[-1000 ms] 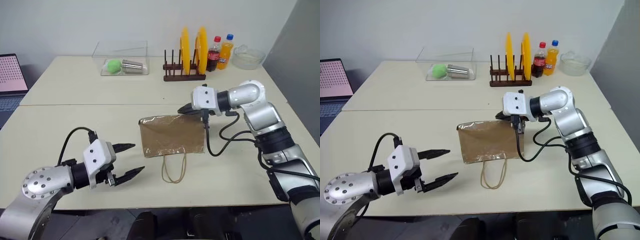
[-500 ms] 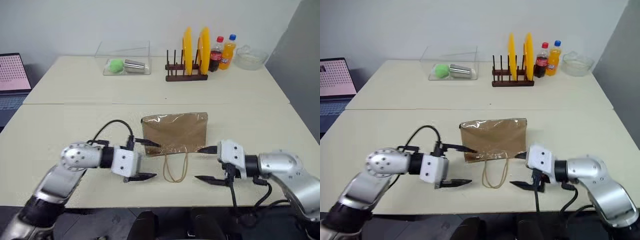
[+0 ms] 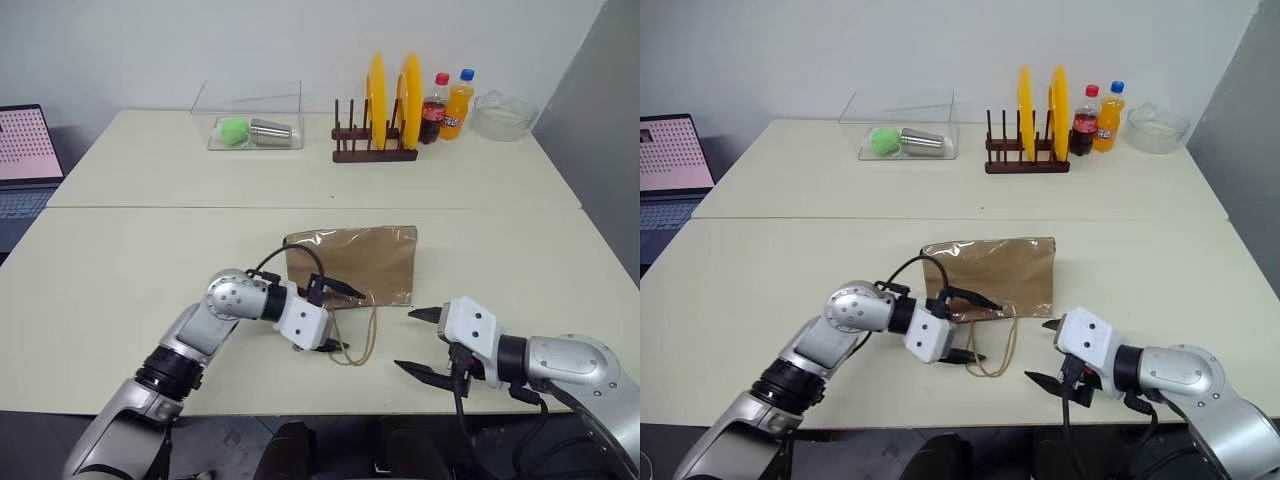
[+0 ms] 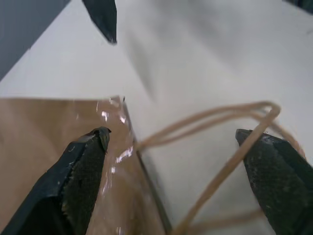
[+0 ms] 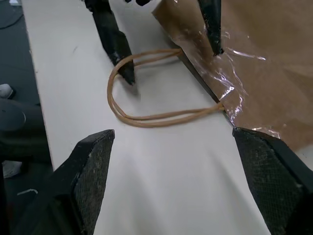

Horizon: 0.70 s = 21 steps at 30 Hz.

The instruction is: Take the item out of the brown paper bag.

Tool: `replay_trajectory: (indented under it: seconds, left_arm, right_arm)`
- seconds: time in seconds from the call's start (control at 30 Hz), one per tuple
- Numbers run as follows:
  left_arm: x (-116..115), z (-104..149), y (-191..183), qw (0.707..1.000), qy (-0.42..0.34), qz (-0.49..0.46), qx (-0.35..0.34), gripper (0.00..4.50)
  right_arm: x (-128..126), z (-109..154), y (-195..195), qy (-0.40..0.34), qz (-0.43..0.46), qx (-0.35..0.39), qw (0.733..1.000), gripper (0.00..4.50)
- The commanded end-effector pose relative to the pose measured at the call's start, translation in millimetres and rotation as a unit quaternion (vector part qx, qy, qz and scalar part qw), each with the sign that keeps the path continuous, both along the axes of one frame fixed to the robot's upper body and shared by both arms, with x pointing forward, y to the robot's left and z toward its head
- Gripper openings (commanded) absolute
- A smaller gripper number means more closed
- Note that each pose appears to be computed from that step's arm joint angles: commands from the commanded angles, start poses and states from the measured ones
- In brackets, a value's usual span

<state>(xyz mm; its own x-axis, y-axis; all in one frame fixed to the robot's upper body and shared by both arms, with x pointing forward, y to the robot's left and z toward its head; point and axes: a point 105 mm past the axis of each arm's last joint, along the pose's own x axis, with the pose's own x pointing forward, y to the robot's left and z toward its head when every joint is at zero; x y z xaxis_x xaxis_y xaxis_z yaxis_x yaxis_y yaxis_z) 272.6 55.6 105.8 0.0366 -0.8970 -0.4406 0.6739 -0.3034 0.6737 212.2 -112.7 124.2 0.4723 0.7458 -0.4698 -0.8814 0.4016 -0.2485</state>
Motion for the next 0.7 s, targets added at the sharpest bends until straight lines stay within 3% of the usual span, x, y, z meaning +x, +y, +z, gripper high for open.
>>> replay_trajectory:
  seconds: [0.03, 0.37, 0.7]
  left_arm:
    - [-4.4, 10.8, -8.3, 1.000, 0.004, -0.017, -0.020, 3.28]
    - [21.3, 46.3, -7.5, 0.991, 0.069, 0.061, -0.092, 0.02]
    - [48.1, 72.0, -9.3, 0.984, 0.073, 0.098, -0.129, 0.02]
  right_arm:
    - [-4.1, 7.6, -1.3, -0.022, 0.001, -0.003, 1.000, 4.10]
    - [-14.8, -0.9, 12.9, -0.028, 0.072, -0.016, 0.997, 4.10]
    - [-3.3, -7.6, 49.9, -0.121, 0.176, -0.053, 0.975, 4.10]
